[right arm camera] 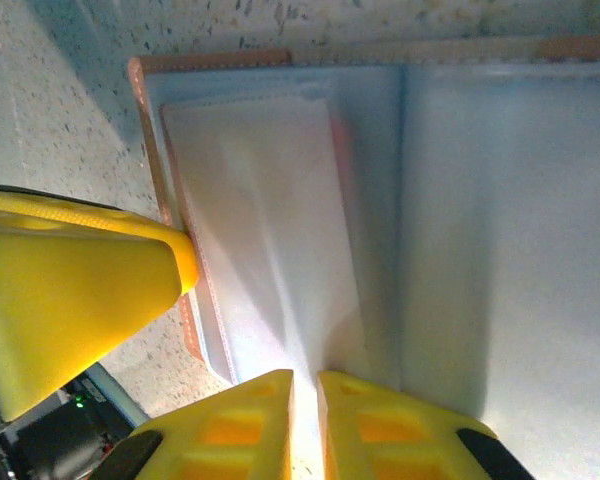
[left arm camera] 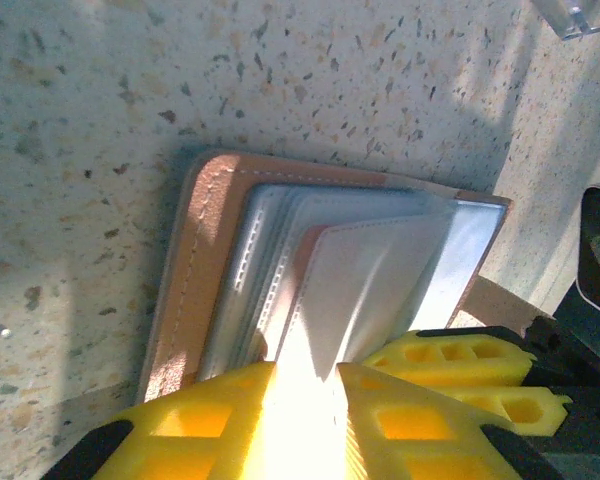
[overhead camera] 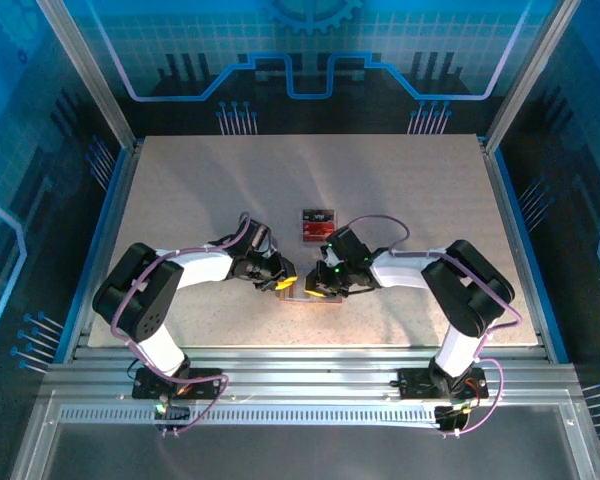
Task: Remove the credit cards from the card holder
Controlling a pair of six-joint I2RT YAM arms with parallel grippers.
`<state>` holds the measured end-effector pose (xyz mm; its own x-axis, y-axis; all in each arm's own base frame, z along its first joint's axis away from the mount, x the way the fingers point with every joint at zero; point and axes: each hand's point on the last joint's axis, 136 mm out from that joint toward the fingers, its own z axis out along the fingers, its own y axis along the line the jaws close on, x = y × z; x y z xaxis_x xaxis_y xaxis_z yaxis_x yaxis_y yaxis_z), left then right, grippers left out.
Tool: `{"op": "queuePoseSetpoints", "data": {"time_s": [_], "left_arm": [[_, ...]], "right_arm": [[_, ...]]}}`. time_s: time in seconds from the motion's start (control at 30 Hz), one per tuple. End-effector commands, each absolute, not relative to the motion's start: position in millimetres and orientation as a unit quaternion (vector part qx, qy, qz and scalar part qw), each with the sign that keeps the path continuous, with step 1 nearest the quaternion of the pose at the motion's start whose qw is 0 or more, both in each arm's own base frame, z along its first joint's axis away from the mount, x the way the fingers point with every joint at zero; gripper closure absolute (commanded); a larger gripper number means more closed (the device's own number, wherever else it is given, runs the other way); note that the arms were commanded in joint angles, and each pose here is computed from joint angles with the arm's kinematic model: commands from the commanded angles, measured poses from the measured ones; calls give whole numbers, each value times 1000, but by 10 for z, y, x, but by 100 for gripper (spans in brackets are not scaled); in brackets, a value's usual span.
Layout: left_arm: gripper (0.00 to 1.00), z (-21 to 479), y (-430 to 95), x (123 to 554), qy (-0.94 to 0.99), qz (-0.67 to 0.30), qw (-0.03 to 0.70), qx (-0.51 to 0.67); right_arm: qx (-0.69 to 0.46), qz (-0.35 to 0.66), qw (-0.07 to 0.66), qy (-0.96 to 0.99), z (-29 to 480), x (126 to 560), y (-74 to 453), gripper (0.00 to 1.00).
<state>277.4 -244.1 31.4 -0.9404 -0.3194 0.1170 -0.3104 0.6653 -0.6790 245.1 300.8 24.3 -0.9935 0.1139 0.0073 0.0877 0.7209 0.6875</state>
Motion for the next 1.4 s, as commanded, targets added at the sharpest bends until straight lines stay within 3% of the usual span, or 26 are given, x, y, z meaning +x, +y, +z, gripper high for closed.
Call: {"op": "queuePoseSetpoints", "data": {"time_s": [0.0, 0.6, 1.37], "left_arm": [[75, 388, -2455, 2778, 913, -369, 10, -171], [63, 384, -2499, 2747, 925, -343, 3, -164], [57, 362, -2577, 2729, 935, -323, -5, -149]], "right_arm": [[74, 400, 19, 913, 276, 2473, 3002, 86], [83, 419, 14, 904, 216, 2423, 2926, 86], [84, 424, 13, 901, 218, 2433, 2914, 86]]}}
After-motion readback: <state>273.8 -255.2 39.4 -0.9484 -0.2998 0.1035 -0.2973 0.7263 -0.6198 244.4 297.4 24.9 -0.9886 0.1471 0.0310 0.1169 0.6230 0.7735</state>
